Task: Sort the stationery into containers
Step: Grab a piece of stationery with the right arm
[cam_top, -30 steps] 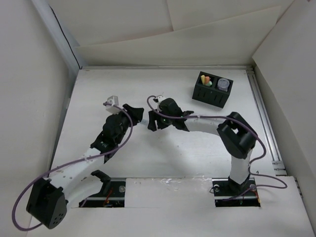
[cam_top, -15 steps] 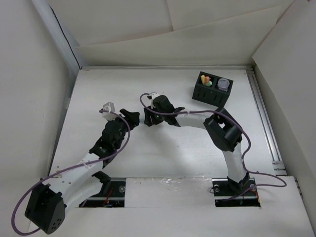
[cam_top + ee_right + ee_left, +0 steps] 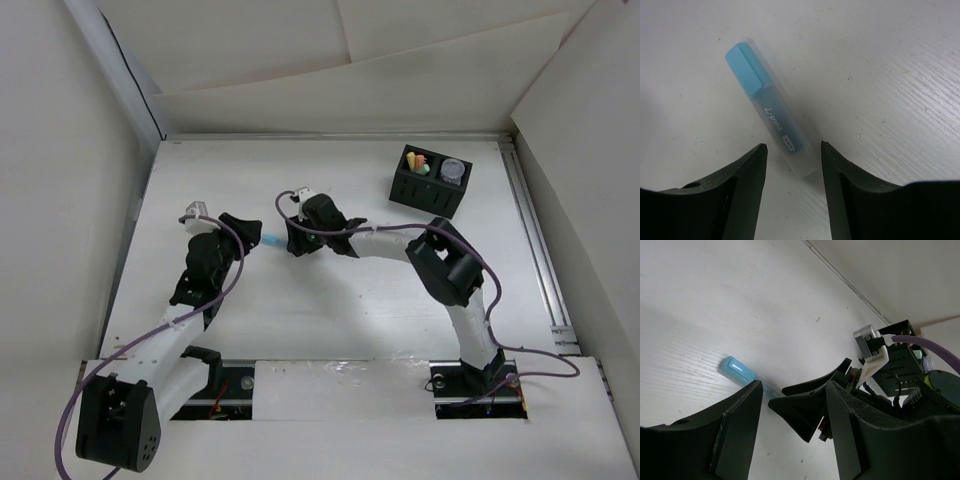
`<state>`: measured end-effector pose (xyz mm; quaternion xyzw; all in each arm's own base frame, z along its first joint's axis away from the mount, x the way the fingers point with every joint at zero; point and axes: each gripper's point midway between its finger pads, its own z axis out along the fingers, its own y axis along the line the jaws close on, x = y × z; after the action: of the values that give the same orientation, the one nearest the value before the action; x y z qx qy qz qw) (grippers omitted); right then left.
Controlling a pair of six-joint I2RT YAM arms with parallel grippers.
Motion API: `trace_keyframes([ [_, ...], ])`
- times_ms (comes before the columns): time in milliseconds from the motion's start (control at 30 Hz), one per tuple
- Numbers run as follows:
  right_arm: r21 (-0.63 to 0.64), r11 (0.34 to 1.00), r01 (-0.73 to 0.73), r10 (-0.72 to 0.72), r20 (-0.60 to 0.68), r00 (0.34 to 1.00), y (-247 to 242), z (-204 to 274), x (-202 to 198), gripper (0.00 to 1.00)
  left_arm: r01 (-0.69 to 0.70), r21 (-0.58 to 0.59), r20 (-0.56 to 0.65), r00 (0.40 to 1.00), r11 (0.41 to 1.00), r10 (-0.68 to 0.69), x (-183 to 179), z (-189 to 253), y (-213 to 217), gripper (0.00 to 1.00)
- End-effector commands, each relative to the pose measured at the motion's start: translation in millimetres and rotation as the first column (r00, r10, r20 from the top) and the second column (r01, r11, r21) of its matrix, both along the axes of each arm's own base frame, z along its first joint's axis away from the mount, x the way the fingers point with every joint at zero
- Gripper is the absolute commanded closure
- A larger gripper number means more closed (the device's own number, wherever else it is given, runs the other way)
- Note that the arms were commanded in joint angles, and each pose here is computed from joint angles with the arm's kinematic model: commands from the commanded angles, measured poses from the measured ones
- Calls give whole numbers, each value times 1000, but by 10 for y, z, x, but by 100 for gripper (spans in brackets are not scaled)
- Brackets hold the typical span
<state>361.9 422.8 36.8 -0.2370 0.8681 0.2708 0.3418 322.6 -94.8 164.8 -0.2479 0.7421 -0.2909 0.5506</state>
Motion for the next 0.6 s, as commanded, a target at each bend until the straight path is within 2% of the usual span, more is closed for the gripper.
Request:
trace_keyframes([
  [0,-49,999,-25,24,-8,1000,71,-182,-118,47,18,-12,22,1000,1000,-18,-27,52,-26,50],
  [100,-85,996,-1,2,16,1000,31,-232,-115,39,11,2,6,1000,1000,-11,5,50,-13,47],
  [200,-123,992,26,-21,43,999,-45,-270,-114,38,14,23,-47,999,1000,-12,45,-75,-20,44],
  [433,-104,990,92,-87,56,995,-72,-346,-162,63,7,7,-63,998,1000,-6,71,-100,-29,47],
  [467,-102,991,92,-87,58,995,-77,-361,-166,72,-6,-1,-58,998,1000,6,56,-92,-9,47],
  [567,-100,989,105,-100,58,993,-96,-382,-165,77,-9,-15,-40,999,1000,8,50,-58,-10,46],
])
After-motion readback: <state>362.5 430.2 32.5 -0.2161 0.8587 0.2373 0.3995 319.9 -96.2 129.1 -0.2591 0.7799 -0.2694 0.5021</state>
